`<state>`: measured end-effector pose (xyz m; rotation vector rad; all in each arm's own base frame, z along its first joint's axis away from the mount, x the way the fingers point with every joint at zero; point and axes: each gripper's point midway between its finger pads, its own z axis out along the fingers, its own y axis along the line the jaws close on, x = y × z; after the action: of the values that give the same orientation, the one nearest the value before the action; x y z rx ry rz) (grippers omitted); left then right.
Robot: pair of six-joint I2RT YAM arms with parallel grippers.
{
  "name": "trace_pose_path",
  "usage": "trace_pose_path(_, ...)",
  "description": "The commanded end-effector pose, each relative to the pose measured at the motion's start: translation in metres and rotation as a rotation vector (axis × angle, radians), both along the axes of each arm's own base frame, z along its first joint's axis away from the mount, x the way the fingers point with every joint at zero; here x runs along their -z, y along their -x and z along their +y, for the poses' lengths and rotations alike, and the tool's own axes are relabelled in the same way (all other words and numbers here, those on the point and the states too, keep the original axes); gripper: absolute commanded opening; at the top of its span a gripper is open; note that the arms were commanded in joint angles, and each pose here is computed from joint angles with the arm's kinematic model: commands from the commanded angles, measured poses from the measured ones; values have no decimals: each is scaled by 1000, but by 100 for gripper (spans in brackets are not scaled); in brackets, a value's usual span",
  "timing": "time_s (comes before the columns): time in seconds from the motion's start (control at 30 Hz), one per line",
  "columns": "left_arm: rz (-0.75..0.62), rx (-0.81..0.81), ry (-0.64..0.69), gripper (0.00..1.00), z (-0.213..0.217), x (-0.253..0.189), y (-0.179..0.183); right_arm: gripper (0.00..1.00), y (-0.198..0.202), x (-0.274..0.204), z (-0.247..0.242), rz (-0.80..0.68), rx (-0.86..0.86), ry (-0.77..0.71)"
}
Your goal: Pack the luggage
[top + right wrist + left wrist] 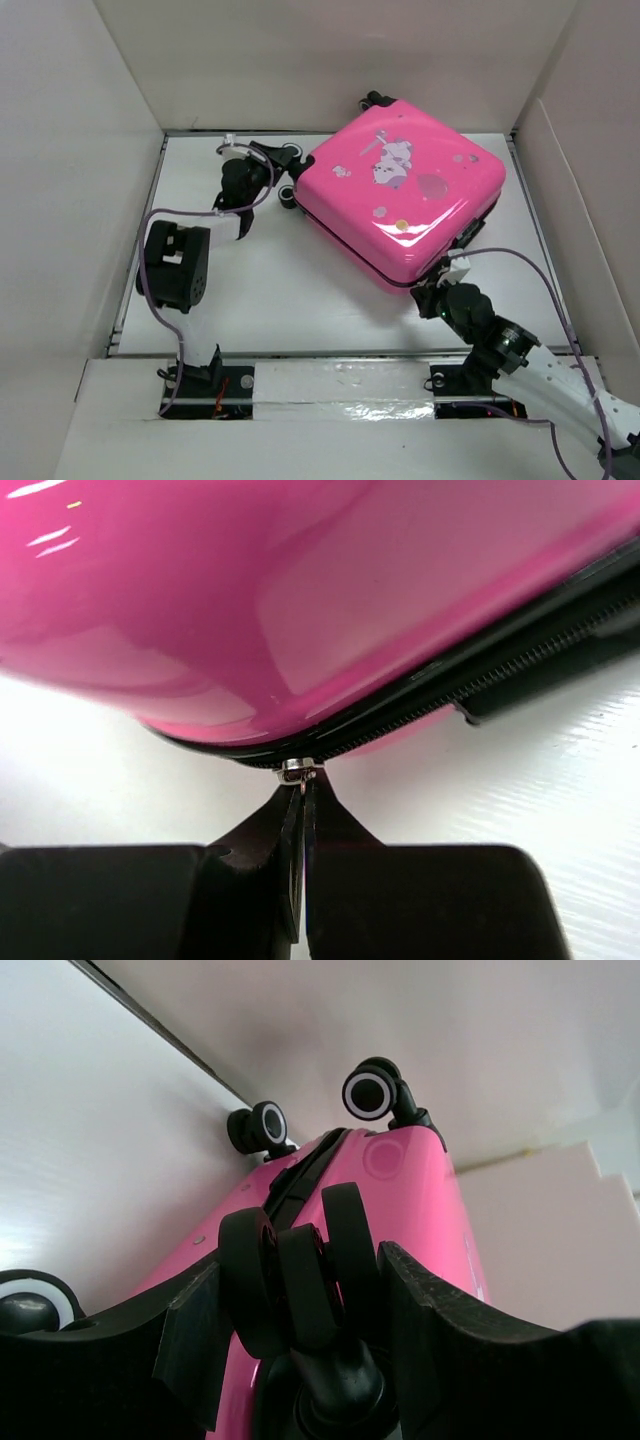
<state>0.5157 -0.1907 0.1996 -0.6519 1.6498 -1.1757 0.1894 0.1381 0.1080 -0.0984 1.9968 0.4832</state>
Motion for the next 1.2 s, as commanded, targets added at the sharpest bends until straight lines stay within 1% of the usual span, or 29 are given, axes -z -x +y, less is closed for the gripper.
trace_pose_path(0.0, -67, -257, -166, 0, 83, 3, 30, 0, -31, -94, 24, -214, -69, -149)
trace_pose_path(0.07, -96, -279, -147, 0, 89, -5, 55, 0, -44, -99, 20, -223, -56, -136)
trace_pose_path(0.1, -104, -316, -147, 0, 99, -8, 76, 0, -48, -97, 25, -210, -91, -119)
trace_pose_path(0.13, -96, -326, -160, 0, 100, -4, 87, 0, -52, -112, 26, -234, -97, -130)
trace_pose_path(0.2, -123, -350, -180, 0, 108, -15, 108, 0, -48, -113, 37, -203, -186, -133)
trace_pose_path(0.23, -107, -346, -197, 0, 109, -11, 113, 0, -44, -112, 43, -192, -214, -148)
trace_pose_path(0.27, -113, -339, -216, 0, 109, -15, 116, 0, -34, -107, 55, -170, -289, -175)
trace_pose_path(0.3, -129, -347, -218, 0, 112, -24, 116, 0, -21, -101, 68, -141, -349, -202)
trace_pose_path(0.33, -119, -351, -227, 0, 116, -24, 114, 0, -13, -99, 76, -147, -392, -220)
trace_pose_path(0.37, -119, -354, -236, 0, 116, -26, 112, 0, 1, -81, 83, -108, -447, -219)
trace_pose_path(0.43, -120, -361, -250, 0, 116, -32, 103, 0, 25, -76, 97, -104, -553, -248)
trace_pose_path(0.5, -113, -366, -250, 0, 116, -32, 91, 0, 42, -63, 100, -51, -618, -239)
trace_pose_path(0.57, -102, -352, -242, 0, 112, -30, 83, 0, 50, -63, 104, -35, -665, -239)
trace_pose_path(0.6, -84, -342, -241, 0, 110, -22, 79, 0, 53, -71, 108, -44, -698, -243)
trace_pose_path(0.67, -81, -311, -224, 0, 103, -16, 79, 0, 48, -75, 106, -35, -682, -237)
trace_pose_path(0.7, -86, -307, -213, 0, 102, -14, 79, 0, 41, -92, 108, -91, -669, -263)
trace_pose_path(0.77, -70, -300, -227, 0, 102, -2, 83, 0, 28, -105, 104, -134, -640, -268)
trace_pose_path(0.83, -4, -318, -266, 0, 111, 14, 84, 0, 5, -108, 94, -138, -582, -235)
trace_pose_path(0.87, 15, -337, -279, 5, 117, 18, 84, 0, -1, -107, 91, -133, -574, -226)
trace_pose_path(0.9, 18, -361, -281, 44, 124, 15, 85, 0, -11, -102, 86, -114, -561, -214)
trace_pose_path(0.93, 38, -391, -286, 60, 130, 19, 89, 0, -16, -103, 83, -114, -556, -210)
trace_pose_path(0.97, 35, -417, -271, 72, 138, 15, 91, 0, -18, -102, 81, -112, -557, -211)
trace_pose_path(1.0, 2, -441, -252, 85, 145, 0, 95, 0, -20, -101, 80, -112, -566, -208)
trace_pose_path(1.07, -26, -474, -227, 91, 150, -14, 104, 0, -28, -103, 74, -124, -544, -207)
trace_pose_path(1.1, -89, -494, -199, 93, 153, -40, 114, 0, -30, -103, 72, -125, -544, -205)
trace_pose_path(1.17, -151, -540, -177, 93, 161, -63, 127, 0, -37, -103, 66, -124, -525, -196)
